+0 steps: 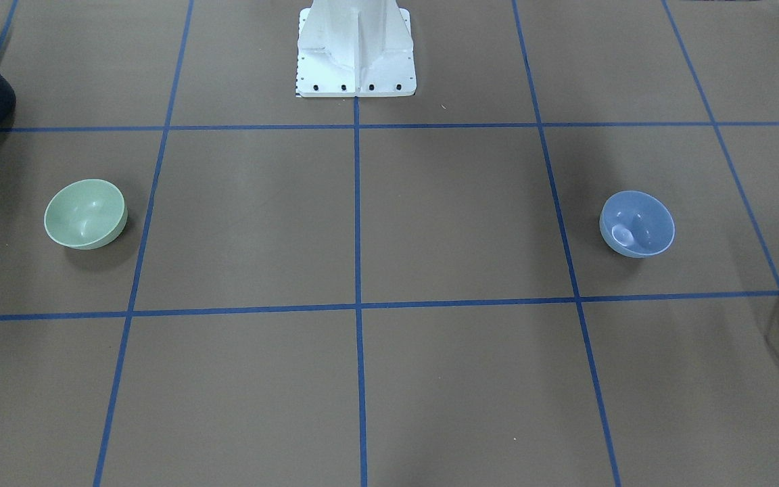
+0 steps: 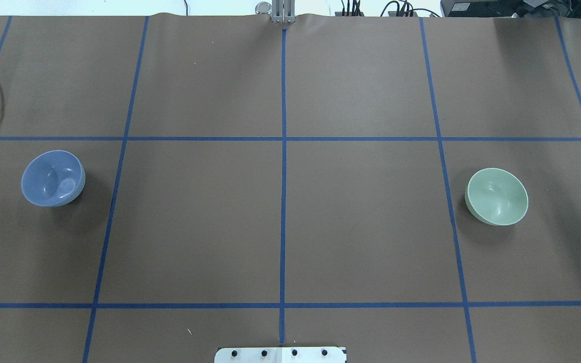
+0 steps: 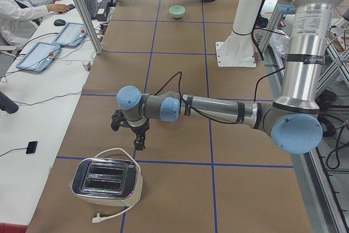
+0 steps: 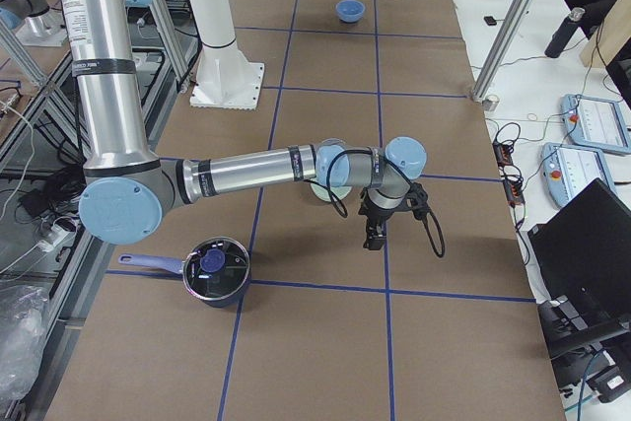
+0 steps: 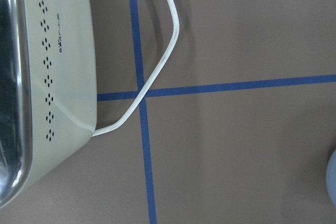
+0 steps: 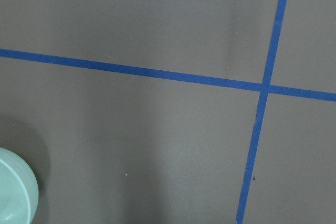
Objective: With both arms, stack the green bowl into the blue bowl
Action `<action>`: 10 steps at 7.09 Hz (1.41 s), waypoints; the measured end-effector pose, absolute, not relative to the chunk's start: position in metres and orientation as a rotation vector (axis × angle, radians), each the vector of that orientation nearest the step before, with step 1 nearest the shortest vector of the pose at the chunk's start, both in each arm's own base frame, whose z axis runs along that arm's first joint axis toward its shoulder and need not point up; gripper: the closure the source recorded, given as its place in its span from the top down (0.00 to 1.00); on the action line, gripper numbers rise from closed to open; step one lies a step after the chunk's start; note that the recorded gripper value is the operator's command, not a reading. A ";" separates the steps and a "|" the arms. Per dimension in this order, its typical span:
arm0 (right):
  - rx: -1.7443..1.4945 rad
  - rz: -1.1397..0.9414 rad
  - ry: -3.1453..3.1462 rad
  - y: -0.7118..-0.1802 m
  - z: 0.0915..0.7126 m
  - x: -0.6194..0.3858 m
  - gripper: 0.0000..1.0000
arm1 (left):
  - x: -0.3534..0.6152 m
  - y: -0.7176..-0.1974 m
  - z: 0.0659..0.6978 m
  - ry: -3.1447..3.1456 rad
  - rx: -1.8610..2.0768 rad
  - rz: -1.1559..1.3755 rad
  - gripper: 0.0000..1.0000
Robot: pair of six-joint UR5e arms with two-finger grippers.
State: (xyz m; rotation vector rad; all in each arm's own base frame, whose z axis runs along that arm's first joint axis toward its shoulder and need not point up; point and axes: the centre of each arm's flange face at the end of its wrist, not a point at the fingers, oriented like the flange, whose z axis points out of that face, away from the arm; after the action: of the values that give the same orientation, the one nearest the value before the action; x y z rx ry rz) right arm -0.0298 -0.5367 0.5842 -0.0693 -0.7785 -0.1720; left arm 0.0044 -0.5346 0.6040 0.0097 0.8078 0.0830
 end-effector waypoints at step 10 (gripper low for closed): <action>0.063 -0.261 -0.791 -0.556 0.547 -0.051 1.00 | 0.175 -0.511 0.549 0.964 -0.021 -0.054 1.00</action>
State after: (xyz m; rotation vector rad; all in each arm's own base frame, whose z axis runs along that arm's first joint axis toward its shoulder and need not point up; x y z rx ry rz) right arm -0.0507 -0.5561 0.5475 0.0632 -0.7905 -0.2609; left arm 0.1749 -0.5115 0.5485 -0.0214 0.9636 -0.0536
